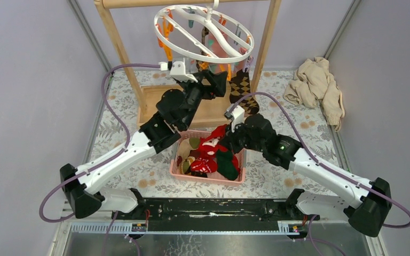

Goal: Remove the socks clipped to the hanger
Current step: Place the sock in the bin.

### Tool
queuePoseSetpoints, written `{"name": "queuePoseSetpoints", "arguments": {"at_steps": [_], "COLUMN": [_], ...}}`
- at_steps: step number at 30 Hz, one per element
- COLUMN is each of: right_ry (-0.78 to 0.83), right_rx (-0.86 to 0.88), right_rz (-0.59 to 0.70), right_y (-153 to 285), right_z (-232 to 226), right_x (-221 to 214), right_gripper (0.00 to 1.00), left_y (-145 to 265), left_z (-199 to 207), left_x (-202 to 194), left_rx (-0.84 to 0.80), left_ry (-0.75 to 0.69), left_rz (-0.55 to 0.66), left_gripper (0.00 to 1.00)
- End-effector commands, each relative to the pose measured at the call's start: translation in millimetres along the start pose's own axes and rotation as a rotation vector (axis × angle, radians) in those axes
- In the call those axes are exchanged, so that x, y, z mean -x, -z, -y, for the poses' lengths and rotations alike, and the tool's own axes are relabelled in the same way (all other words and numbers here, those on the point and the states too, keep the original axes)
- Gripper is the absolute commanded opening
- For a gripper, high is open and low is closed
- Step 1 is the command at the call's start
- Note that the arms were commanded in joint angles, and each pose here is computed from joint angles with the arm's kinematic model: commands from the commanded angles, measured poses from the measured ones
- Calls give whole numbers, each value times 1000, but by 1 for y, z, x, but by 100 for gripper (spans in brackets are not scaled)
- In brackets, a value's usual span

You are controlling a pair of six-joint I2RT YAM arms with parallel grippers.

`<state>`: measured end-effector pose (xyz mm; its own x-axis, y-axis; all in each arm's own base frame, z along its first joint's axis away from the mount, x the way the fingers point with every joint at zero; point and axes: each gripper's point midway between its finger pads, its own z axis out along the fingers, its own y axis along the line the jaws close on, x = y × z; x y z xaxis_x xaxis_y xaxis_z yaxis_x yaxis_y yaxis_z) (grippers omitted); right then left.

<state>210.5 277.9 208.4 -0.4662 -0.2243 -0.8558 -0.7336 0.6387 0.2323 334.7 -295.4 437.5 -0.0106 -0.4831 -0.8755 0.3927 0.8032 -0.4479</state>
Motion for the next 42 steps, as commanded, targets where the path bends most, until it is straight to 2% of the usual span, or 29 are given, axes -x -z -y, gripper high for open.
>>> {"name": "queuePoseSetpoints", "arguments": {"at_steps": [1,3,14,18,20,25,33,42], "right_ry": [35,30,-47,-71,-74,-61,-60,-99], "right_rx": [73,72,-43,-133,-167,-180,-114,-12], "right_rz": [-38,-66,-173,-209,-226,-213,-175,-163], "right_y": [-3,-10,-49,-57,-58,-50,-36,-66], "right_z": [-23,-24,-3,13,19,19,-1,-19], "right_x": [-3,-15,-72,-86,-90,-74,-34,-32], "right_gripper": [0,0,0,22,36,54,64,66], "left_y": [17,24,86,114,128,154,169,172], "left_z": [-6,-11,-28,-45,-56,-82,-99,-105], "left_x": [1,-3,-31,-49,-54,-64,-76,-96], "left_rx": [-8,-4,-75,-67,-51,6,45,65], "left_ry": [38,39,74,87,95,103,107,103], "left_rz": [-16,-39,-194,-259,-276,-298,-318,-372], "left_gripper": [94,98,99,99,99,99,99,99]}}
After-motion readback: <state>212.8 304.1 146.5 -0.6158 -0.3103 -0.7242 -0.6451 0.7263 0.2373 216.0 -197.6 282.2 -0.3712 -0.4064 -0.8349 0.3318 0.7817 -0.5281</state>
